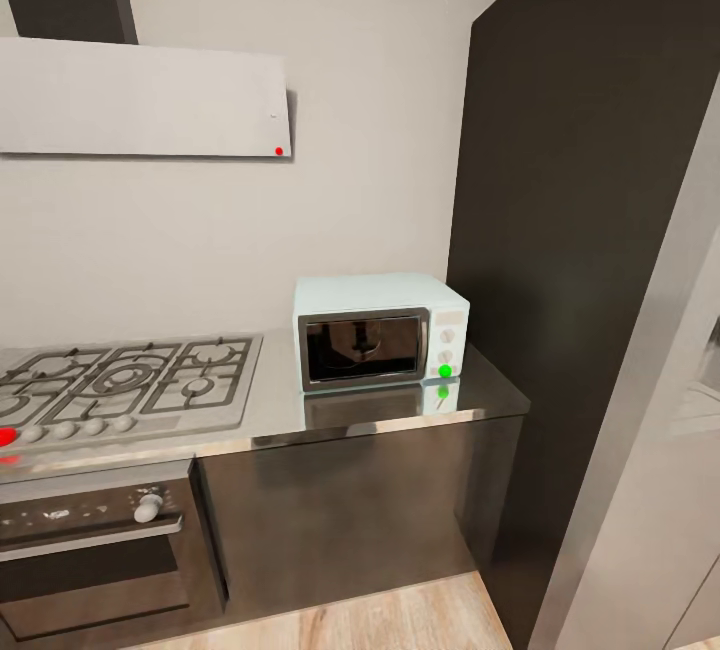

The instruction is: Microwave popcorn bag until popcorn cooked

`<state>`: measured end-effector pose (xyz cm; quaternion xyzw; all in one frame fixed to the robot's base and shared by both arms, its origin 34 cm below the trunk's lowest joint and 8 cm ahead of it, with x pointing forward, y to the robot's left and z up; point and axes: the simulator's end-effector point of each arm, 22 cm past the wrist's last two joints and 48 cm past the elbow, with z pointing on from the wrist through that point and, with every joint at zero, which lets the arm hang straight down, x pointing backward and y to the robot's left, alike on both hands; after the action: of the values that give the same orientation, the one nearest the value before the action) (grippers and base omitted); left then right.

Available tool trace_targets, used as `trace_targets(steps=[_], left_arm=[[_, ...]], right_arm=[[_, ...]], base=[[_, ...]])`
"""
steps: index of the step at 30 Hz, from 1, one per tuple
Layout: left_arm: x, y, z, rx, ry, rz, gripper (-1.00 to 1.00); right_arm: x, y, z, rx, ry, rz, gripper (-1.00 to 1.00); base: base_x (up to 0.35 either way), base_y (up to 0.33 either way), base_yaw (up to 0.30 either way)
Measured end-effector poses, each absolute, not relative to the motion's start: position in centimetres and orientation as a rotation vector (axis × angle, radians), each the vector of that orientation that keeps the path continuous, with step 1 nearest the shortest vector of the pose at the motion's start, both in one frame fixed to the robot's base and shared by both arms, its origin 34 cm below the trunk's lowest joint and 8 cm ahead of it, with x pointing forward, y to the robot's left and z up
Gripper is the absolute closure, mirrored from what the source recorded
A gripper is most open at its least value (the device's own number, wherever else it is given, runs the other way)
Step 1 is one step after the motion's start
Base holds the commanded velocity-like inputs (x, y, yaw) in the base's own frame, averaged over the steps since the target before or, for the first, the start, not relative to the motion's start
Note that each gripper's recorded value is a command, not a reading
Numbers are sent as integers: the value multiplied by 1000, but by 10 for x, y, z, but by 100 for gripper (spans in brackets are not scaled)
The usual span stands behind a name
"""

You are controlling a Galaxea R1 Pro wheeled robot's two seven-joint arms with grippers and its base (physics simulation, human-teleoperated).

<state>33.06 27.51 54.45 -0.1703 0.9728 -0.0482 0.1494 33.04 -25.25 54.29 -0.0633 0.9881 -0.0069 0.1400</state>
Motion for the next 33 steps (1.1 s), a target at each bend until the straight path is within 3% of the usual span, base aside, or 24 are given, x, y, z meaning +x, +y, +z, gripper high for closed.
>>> trace_targets(steps=[33], left_arm=[[340, 253, 547, -477, 2780, -187, -100]], right_arm=[[330, -253, 543, -182, 2855, -22, 100]], base=[[0, 0, 0]])
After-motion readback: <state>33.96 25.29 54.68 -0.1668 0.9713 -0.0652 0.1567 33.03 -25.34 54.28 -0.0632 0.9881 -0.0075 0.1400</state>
